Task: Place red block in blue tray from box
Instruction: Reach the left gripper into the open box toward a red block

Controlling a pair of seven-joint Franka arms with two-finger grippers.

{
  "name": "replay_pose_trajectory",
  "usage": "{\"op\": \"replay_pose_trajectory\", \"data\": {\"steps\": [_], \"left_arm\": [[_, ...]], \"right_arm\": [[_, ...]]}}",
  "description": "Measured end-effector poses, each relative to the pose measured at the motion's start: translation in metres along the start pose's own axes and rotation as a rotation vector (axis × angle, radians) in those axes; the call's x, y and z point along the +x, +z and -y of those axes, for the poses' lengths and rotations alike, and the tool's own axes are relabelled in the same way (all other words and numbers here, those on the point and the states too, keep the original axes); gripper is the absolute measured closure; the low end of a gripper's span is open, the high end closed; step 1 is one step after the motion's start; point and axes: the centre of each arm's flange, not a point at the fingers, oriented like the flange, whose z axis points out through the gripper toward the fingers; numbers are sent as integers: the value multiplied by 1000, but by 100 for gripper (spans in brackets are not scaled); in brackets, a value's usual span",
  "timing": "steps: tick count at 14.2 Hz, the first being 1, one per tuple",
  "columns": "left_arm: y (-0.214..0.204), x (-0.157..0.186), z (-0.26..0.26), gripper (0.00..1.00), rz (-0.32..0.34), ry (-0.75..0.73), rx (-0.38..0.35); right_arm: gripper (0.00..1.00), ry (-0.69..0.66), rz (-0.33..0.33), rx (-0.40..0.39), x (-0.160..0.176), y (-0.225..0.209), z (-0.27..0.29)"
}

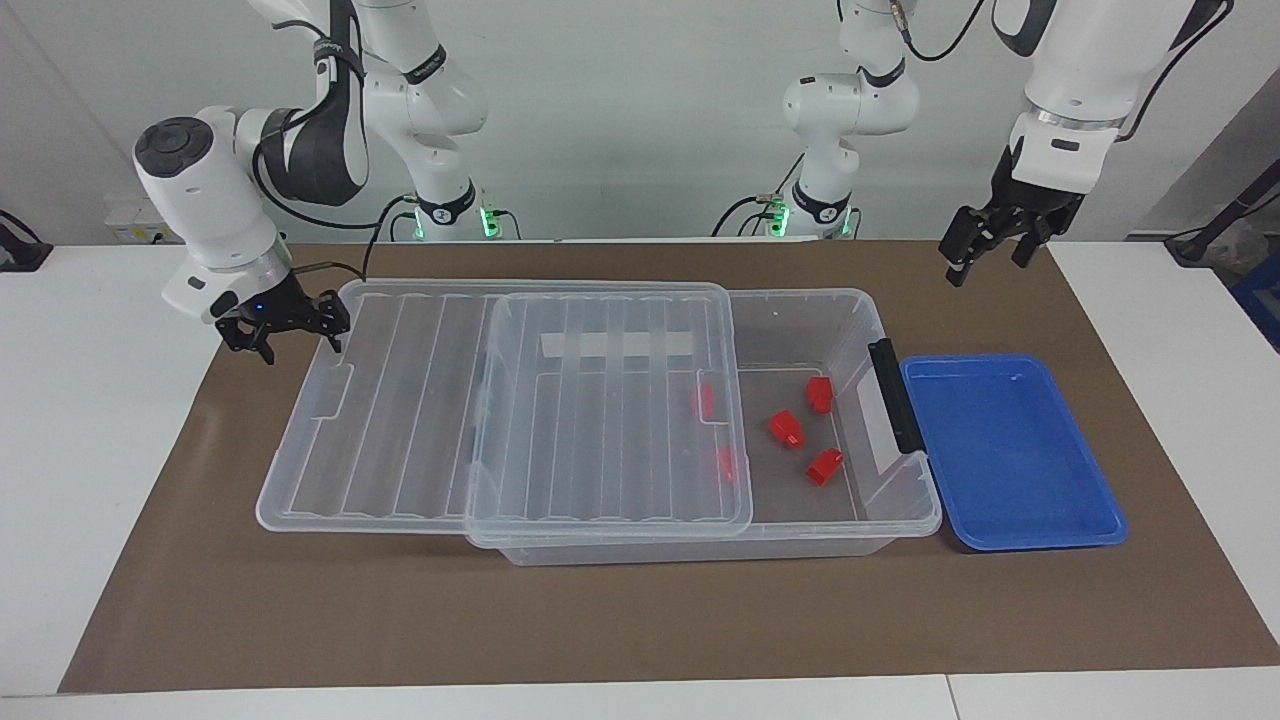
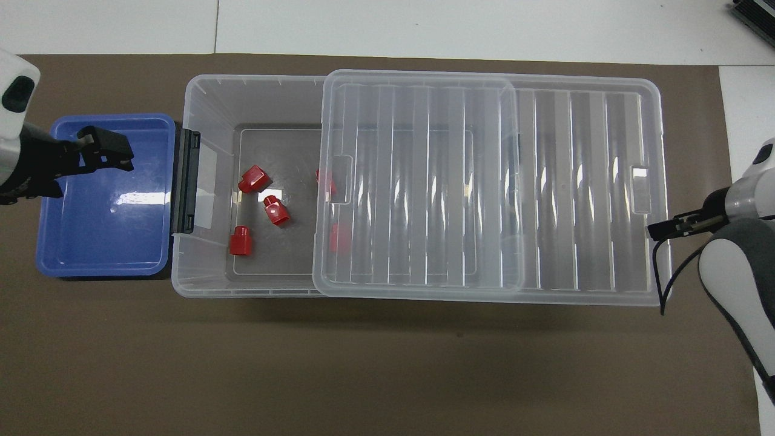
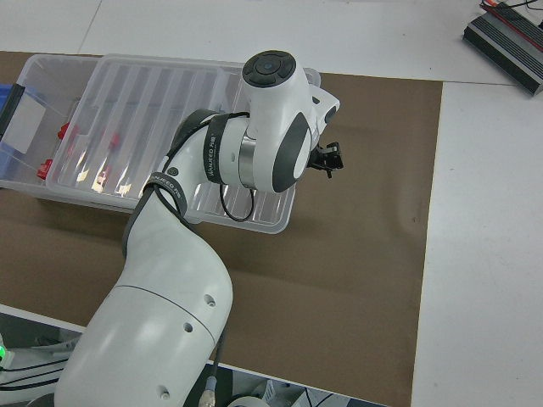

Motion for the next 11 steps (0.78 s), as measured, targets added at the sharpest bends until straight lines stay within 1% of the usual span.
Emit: {"op": "replay_pose_trajectory", "data": {"steps": [3, 6, 9, 11], "left_arm": [[37, -13, -43, 0, 11, -95, -11], [98, -23, -87, 0, 39, -127, -1], [161, -32, -96, 0, 40, -119, -6], [189, -39, -91, 0, 36, -119, -8]], "right_arm": [[6, 1, 0, 0, -1, 0, -2], [5, 0, -16, -6, 2, -8, -3], [0, 16, -46, -18, 5, -28, -2], [0, 55, -51, -18, 2, -42, 3]]}}
